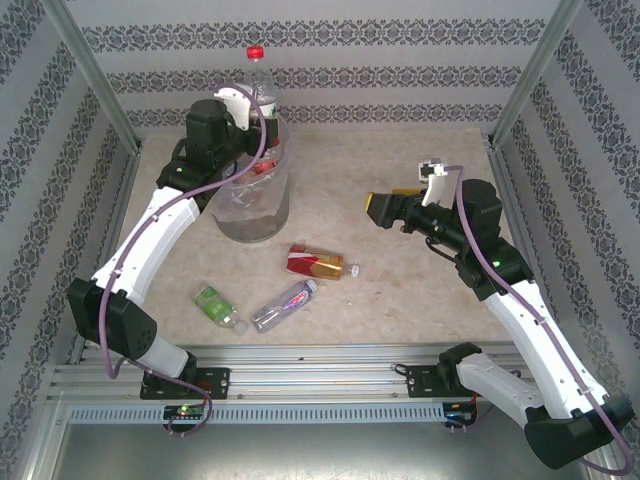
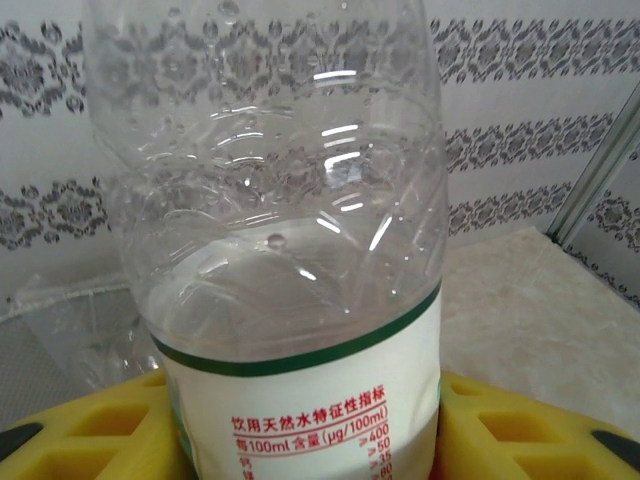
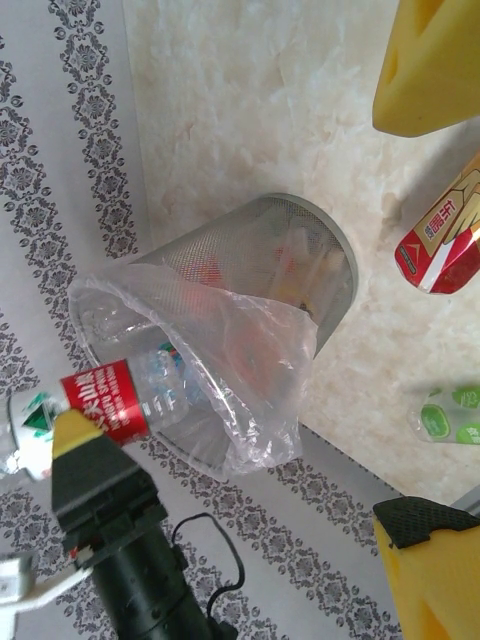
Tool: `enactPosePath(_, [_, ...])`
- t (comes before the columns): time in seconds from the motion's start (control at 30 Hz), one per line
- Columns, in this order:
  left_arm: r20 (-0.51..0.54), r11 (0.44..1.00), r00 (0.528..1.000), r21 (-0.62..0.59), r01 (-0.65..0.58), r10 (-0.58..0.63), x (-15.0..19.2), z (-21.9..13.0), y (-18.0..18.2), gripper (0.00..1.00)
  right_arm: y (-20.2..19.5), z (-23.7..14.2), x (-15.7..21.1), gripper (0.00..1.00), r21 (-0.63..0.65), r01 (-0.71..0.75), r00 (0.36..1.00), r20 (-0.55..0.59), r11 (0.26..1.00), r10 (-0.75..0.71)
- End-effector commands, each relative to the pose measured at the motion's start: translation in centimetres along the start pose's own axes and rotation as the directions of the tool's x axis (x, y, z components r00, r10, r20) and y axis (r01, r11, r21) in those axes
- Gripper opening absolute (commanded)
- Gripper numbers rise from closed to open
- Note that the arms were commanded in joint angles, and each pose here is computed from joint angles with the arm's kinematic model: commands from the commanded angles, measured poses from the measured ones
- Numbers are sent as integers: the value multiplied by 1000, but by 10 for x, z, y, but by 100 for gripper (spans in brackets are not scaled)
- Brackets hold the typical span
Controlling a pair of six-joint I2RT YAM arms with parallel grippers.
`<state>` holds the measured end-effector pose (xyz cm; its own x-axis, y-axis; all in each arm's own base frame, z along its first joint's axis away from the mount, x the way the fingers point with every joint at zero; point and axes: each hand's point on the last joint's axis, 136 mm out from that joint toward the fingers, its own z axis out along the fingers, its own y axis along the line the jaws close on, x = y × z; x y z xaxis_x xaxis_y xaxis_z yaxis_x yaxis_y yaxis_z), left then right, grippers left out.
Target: Put the plastic bottles in the bin
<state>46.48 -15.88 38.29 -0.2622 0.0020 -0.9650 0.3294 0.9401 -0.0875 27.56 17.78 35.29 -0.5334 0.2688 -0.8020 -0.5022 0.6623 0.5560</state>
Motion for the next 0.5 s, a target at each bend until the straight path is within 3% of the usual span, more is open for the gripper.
enactPosePath(0.0, [2, 999, 999, -36, 39, -39, 7, 5, 10, 53, -3, -2, 0, 93, 9, 1, 1000, 8, 1000, -1])
enactPosePath(0.1, [-21, 998, 998, -34, 59, -59, 18, 11, 10, 56, -4, -2, 0, 93, 12, 3, 1000, 7, 1000, -3])
enactPosePath(0.23, [-45, 995, 994, -23, 94, -95, 26, 16, 9, 68, -5, -1, 1, 93, 15, 4, 1000, 4, 1000, -4])
enactPosePath(0.47, [-43, 990, 990, -39, 132, -134, 23, 10, 10, 82, -6, 0, 3, 93, 17, 4, 1000, -1, 1000, -4])
